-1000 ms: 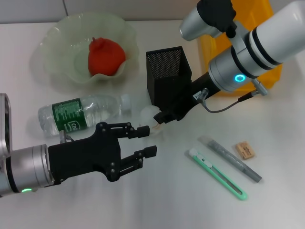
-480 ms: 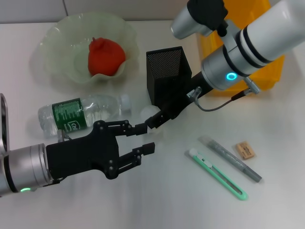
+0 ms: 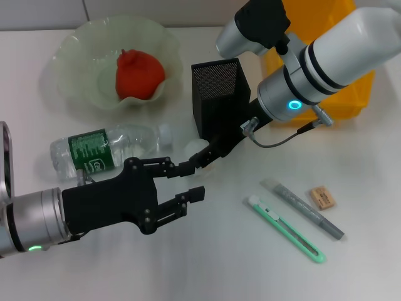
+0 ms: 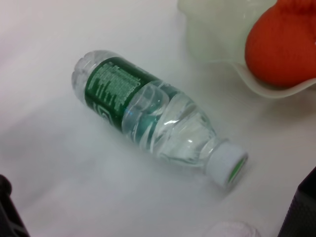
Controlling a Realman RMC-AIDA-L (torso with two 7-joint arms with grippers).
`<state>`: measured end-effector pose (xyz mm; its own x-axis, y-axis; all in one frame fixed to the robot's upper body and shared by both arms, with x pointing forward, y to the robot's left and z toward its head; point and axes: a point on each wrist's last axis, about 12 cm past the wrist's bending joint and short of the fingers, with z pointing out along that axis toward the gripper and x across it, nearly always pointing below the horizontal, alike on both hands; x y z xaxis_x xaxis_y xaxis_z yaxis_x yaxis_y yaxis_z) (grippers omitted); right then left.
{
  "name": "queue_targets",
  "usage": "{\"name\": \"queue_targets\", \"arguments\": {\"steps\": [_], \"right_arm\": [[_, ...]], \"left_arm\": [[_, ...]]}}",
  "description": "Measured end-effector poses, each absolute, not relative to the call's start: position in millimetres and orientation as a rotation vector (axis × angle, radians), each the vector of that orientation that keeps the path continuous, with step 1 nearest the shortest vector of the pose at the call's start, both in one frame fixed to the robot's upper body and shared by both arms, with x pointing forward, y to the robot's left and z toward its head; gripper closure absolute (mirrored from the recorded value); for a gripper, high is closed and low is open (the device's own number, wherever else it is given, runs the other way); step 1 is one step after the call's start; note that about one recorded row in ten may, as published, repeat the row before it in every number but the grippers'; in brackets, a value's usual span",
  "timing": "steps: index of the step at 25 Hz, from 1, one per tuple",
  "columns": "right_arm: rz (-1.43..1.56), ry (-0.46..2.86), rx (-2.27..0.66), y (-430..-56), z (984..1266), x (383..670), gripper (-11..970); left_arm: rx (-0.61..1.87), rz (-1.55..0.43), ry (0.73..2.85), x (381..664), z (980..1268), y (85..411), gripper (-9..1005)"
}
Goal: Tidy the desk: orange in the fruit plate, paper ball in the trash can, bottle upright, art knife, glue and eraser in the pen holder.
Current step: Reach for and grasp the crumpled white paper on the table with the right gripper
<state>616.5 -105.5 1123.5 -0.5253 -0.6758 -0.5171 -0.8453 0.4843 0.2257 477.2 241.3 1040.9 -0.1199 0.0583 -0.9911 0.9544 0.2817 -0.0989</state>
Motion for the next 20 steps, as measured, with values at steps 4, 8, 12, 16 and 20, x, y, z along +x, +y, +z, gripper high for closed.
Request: {"name": "queue_targets", "arguments": {"steps": [4,8,12,16,20], "right_arm": [[0.656,2.37,-1.263,-103.9,1122.2,617.2,225],[0.657,2.363,-1.285,-97.4,1119.3,615.5,232],[0.632,2.358,-1.325,-94.0,1116.5,613.2,239],[0.613,2.354,-1.327,-93.2,1113.9,613.5,246],[0.62,2.343,-1.333,-92.3,1112.6,613.0,253]], "left_arm": [[0.994,-1.033,1.469,478.2,1040.7,241.2,568],[0.991,-1.027,1.473,479.2,1040.4,241.2,568],[0.993,-1.026,1.473,480.2,1040.7,240.6,568],[0.995,-1.022,1.475,482.0,1040.9,239.8,568],[0.994,-1.016,1.48,482.9,1040.2,239.1,567]]}}
